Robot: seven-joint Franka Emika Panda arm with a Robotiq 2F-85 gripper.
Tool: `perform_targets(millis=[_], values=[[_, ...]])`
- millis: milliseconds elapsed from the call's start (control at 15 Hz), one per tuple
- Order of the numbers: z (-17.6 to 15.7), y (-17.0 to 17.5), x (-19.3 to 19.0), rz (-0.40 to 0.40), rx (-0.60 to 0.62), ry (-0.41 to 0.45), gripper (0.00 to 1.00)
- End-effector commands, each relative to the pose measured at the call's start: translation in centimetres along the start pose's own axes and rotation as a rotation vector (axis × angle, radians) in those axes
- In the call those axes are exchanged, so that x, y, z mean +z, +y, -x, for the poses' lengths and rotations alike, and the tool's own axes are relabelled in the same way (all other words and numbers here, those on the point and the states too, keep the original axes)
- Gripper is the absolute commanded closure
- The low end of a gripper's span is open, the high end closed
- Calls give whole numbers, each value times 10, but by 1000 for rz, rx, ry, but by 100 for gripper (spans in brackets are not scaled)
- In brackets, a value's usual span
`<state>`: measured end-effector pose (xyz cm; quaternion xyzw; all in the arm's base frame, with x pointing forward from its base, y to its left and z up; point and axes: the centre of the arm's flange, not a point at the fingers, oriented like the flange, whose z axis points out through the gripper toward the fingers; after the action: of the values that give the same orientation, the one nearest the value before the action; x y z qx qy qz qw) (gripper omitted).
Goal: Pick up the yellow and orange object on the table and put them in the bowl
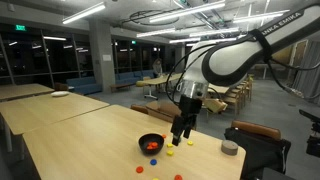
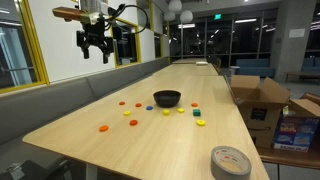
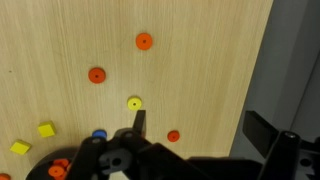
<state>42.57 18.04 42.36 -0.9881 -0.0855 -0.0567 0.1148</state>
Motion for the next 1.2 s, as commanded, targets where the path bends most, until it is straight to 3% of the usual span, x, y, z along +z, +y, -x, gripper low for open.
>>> perform_targets(millis=[0, 400, 1133], values=[[-2, -1, -2, -1, -1, 6, 0], [-4, -2, -6, -3, -3, 18, 0], [35, 5, 88, 78, -13, -30, 0]])
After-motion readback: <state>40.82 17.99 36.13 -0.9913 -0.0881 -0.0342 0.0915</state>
